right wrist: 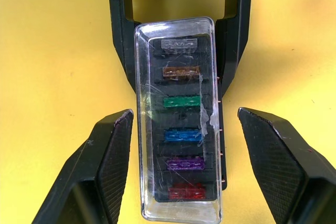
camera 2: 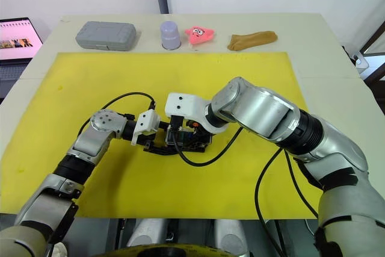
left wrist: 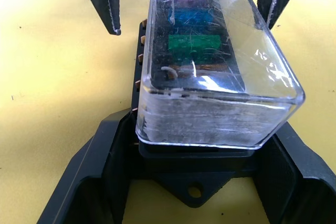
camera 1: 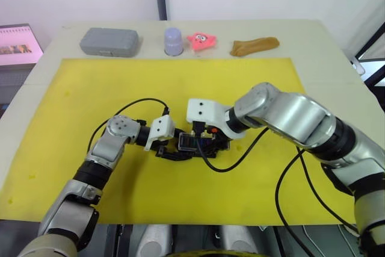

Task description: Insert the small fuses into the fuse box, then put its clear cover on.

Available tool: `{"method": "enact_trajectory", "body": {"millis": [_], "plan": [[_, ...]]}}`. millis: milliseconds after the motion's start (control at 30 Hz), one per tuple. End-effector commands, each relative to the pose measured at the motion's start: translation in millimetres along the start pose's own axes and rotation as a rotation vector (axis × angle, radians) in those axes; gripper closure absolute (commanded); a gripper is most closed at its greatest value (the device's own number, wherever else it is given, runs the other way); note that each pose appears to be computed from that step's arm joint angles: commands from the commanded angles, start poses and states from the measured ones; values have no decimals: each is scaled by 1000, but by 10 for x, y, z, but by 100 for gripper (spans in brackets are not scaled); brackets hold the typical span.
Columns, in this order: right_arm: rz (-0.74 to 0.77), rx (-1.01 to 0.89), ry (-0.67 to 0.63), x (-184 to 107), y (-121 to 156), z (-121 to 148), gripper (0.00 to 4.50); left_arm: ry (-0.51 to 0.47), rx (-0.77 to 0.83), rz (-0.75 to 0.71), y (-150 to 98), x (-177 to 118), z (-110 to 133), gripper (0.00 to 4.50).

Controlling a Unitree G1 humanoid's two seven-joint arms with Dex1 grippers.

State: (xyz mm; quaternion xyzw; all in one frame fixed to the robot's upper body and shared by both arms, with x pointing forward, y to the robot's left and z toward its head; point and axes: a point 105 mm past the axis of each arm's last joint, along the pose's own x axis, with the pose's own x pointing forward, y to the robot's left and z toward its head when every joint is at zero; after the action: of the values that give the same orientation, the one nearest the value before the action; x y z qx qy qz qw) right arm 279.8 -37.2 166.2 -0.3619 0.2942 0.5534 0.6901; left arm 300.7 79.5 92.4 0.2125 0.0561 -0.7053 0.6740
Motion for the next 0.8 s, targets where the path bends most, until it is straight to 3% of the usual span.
{"method": "enact_trajectory", "body": {"millis": [33,800], "plan": [[-36,-39,-29,-95,-45,99,106,13,-7,-21,-47,81,-44,195],[-40,-46,-26,-83,-58,74,106,10,0,-28,-41,106,-31,195]]}}
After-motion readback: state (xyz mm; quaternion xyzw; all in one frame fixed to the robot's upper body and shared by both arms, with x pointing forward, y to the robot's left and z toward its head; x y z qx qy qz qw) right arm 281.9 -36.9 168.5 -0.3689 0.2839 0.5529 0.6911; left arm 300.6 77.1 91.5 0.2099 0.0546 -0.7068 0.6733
